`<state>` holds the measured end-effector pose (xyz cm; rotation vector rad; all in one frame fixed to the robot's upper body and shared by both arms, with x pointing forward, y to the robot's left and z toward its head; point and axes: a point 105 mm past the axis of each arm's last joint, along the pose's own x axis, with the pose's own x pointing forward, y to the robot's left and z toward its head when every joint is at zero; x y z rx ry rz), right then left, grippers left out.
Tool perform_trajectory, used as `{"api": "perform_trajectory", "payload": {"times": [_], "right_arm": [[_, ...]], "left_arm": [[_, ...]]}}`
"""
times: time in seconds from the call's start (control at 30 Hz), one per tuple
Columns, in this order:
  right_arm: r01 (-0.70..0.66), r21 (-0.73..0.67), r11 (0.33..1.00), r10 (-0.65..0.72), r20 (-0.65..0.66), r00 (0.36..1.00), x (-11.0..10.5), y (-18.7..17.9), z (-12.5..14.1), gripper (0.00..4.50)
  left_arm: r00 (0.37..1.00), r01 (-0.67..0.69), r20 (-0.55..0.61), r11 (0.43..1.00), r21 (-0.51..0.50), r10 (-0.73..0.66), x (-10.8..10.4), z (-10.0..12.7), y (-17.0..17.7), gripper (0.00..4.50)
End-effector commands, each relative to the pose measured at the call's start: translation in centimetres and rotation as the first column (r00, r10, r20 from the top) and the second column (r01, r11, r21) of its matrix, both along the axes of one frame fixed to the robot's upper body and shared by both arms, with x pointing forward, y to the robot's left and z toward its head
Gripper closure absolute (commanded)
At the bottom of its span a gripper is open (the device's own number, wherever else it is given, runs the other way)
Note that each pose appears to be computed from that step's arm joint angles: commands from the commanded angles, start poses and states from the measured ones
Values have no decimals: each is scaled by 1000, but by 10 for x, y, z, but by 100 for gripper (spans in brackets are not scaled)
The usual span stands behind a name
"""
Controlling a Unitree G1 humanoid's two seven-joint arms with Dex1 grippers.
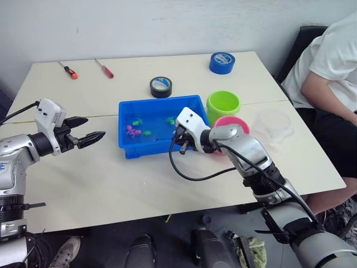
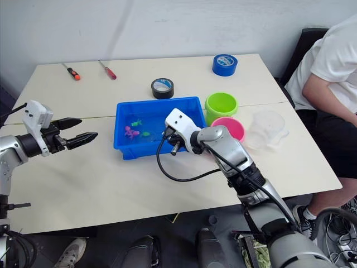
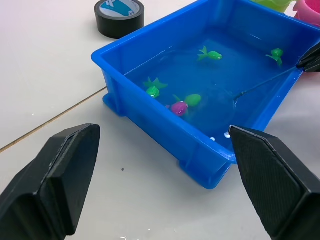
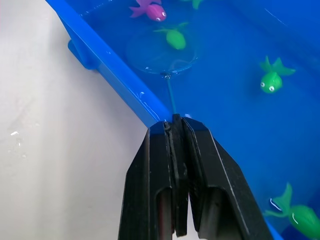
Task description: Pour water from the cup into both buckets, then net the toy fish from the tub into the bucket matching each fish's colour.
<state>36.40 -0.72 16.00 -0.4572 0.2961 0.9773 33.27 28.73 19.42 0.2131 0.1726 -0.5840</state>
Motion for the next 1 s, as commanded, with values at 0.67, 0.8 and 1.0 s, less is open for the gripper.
{"api": "perform_trajectory", "payload": {"times": [0.67, 0.8, 1.0], "right_arm": [[25, 183, 983, -28, 14, 1000, 1, 5, 39, 450], [37, 181, 983, -41, 18, 999, -2, -6, 40, 450], [37, 200, 979, -43, 27, 999, -8, -21, 48, 450]], "left_arm": [[998, 4, 61, 1000, 10, -5, -3, 19, 1, 3], [998, 9, 61, 1000, 11, -9, -2, 19, 1, 3], [994, 61, 89, 998, -3, -60, -3, 24, -5, 3]]}}
